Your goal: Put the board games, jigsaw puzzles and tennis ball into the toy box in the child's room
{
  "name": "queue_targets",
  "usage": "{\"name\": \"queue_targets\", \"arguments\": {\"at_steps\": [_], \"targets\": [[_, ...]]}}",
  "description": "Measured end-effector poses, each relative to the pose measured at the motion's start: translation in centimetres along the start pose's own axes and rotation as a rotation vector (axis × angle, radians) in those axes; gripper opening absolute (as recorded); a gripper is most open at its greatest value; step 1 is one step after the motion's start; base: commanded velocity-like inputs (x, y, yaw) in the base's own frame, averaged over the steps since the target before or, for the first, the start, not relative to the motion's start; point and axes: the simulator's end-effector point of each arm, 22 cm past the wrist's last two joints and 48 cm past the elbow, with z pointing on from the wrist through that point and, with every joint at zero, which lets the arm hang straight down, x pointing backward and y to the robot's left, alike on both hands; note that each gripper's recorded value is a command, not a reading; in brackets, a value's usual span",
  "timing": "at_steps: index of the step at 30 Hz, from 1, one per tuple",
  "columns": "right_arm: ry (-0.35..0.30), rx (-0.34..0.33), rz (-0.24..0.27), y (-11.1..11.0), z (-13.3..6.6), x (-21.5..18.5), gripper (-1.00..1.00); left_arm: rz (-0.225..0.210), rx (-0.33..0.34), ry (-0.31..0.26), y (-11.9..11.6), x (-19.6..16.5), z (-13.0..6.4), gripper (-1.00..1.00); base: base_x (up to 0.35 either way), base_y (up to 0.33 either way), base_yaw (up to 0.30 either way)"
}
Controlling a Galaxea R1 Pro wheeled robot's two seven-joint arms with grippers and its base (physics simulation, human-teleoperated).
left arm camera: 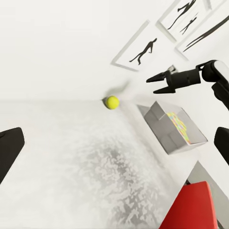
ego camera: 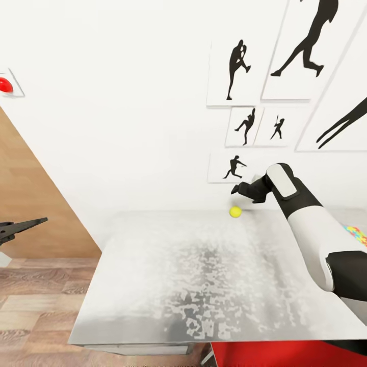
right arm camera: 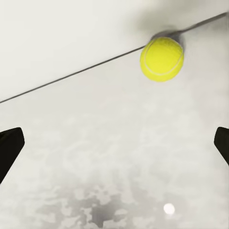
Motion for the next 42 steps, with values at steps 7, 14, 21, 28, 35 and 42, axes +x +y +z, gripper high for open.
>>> {"name": "queue_targets", "arguments": {"at_steps": [7, 14, 21, 28, 35, 42], "targets": [[0.010, 0.004, 0.002, -0.3, 0.7, 0.2, 1.00, -0.007, -0.003, 0.007, 0.4, 0.4, 0.2, 1.00, 0.000, 0.000, 0.000], [0.018, 0.007, 0.004, -0.5, 1.4, 0.5, 1.00, -0.016, -0.006, 0.015, 0.9, 0.8, 0.4, 1.00, 0.000, 0.000, 0.000], [0.024, 0.011, 0.006, -0.7, 2.0, 0.6, 1.00, -0.023, -0.010, 0.020, 1.3, 1.1, 0.6, 1.00, 0.000, 0.000, 0.000], [0.022, 0.014, 0.009, -0.8, 2.3, 0.2, 1.00, -0.019, -0.011, 0.026, 1.5, 1.2, 0.8, 1.00, 0.000, 0.000, 0.000], [0.000, 0.023, 0.004, -0.3, 1.8, -1.5, 1.00, -0.017, -0.014, 0.034, 1.7, 1.5, 1.0, 1.00, 0.000, 0.000, 0.000], [-0.025, 0.118, -0.003, -1.6, 1.0, -3.2, 1.00, -0.011, -0.014, 0.044, 1.8, 1.7, 1.3, 1.00, 0.000, 0.000, 0.000]]}}
